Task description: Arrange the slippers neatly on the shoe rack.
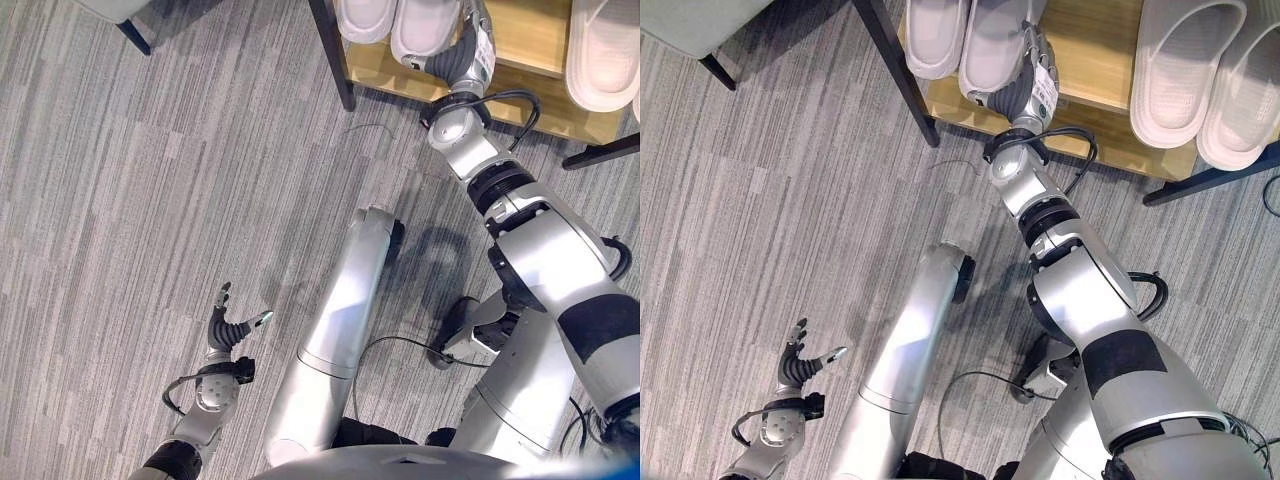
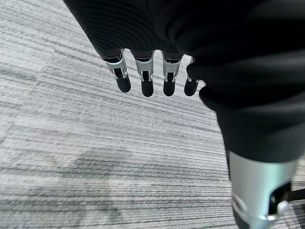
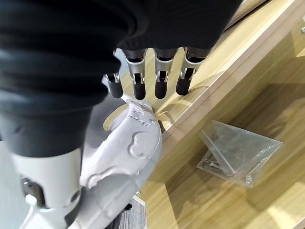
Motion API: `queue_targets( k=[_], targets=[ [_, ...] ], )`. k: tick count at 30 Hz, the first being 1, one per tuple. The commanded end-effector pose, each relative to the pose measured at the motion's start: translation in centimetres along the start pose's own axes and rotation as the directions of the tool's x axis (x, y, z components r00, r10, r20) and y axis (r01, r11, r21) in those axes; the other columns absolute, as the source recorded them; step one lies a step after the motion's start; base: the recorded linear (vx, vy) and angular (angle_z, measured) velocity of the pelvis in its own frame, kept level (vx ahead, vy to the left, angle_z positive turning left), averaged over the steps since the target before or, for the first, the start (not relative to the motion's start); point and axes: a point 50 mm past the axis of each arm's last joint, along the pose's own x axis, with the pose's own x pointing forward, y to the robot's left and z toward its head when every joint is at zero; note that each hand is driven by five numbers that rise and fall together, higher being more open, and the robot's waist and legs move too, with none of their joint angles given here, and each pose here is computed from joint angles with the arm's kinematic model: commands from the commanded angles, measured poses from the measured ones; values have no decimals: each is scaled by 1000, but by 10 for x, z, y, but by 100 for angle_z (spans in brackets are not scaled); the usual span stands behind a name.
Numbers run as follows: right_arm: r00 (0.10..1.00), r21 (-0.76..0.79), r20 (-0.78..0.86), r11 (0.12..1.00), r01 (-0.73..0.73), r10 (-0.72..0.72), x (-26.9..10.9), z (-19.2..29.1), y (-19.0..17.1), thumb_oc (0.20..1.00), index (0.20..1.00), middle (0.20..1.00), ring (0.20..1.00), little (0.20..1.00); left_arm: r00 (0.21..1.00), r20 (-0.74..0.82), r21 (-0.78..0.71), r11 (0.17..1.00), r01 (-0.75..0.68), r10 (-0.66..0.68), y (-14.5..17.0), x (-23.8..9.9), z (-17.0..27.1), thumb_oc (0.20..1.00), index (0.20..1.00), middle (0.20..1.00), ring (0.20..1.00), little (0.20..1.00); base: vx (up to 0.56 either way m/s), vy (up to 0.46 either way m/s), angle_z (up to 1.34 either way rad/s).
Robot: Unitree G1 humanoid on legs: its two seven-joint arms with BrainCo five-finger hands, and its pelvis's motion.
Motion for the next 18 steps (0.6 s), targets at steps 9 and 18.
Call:
queue_targets(
  k=[9,18],
  targets=[
    [883,360,306,902,239,-356,-1,69,-62,1000,1000,1000,1000,1000,999,51,-92,996,12,-8,10,-10,12,1000,1000,1000,1000,1000,-4,-25,0],
    [797,271,504,937,221,-334,-60,12,-118,1000,1000,1000,1000,1000,998,49,-125,991,-38,44,15,-11,16,1000,1000,1000,1000,1000,-14,-73,-2]
  ],
)
